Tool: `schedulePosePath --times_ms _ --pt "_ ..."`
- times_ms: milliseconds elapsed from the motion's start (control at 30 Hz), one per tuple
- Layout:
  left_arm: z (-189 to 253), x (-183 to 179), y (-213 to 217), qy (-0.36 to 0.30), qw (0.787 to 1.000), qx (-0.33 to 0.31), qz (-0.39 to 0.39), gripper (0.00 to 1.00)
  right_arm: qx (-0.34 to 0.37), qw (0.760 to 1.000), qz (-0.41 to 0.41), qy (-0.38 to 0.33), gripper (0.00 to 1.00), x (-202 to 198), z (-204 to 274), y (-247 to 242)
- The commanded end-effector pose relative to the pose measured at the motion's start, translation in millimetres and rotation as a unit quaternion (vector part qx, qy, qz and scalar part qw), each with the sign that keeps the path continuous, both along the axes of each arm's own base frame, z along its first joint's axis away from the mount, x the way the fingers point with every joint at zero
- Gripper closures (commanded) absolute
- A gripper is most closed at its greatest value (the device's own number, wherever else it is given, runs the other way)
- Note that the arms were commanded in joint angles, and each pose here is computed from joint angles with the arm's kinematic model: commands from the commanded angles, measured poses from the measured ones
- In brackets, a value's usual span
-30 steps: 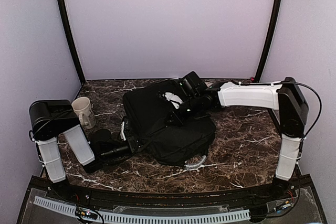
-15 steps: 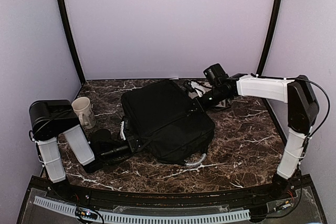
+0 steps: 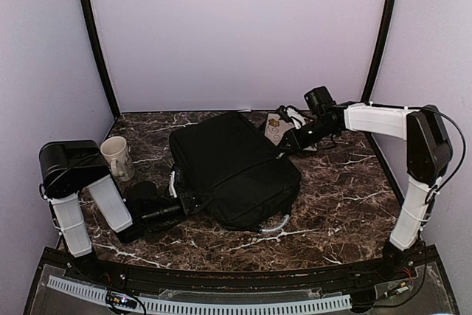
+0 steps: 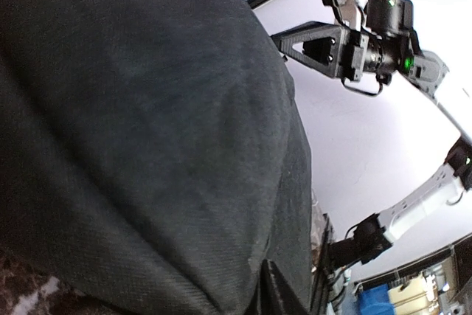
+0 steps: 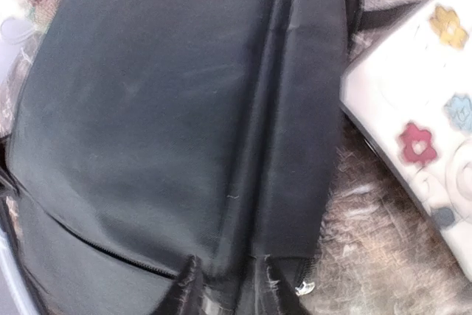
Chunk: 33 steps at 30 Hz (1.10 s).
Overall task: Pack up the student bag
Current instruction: Zip the student bag into the second largest pocket of the bag, then reset both arms
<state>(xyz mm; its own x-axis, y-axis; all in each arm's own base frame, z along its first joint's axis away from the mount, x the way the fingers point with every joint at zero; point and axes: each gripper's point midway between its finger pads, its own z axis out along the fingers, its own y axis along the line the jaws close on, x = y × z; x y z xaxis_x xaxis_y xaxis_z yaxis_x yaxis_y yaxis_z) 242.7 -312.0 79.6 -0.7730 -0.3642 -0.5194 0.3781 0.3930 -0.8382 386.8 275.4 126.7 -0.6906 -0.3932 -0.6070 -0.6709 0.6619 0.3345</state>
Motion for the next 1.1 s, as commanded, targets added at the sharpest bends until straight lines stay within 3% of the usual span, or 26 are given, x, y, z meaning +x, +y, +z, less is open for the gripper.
schedulePosePath --times_ms 0,100,267,400,600,733,800,900,1067 --pt "15 5 3 -0.010 1.000 0.003 0.009 0.64 0.019 0.996 -0.016 -0.084 0.64 23 53 -10" --pt "14 2 6 -0.004 0.999 0.036 0.006 0.57 0.023 0.993 -0.022 -0.113 0.59 24 77 -20" --pt "29 1 21 -0.017 0.993 0.119 0.020 0.52 0.030 0.988 -0.033 -0.146 0.57 19 104 -46" --pt "43 4 44 -0.033 0.971 0.234 0.034 0.50 0.026 0.981 -0.055 -0.184 0.55 13 127 -75" --pt "97 20 70 -0.113 0.921 0.369 0.048 0.44 -0.006 0.968 -0.101 -0.230 0.49 2 150 -116" --pt "131 37 83 -0.157 0.878 0.447 0.067 0.35 -0.009 0.949 -0.145 -0.278 0.27 -13 179 -140" --pt "151 49 89 -0.177 0.858 0.473 0.090 0.32 -0.009 0.931 -0.206 -0.301 0.04 -14 196 -159" --pt "179 62 91 -0.196 0.845 0.482 0.120 0.28 -0.017 0.898 -0.306 -0.316 0.00 -16 199 -192" --pt "197 72 91 -0.215 0.843 0.469 0.154 0.24 -0.002 0.882 -0.325 -0.341 0.00 -35 202 -202"
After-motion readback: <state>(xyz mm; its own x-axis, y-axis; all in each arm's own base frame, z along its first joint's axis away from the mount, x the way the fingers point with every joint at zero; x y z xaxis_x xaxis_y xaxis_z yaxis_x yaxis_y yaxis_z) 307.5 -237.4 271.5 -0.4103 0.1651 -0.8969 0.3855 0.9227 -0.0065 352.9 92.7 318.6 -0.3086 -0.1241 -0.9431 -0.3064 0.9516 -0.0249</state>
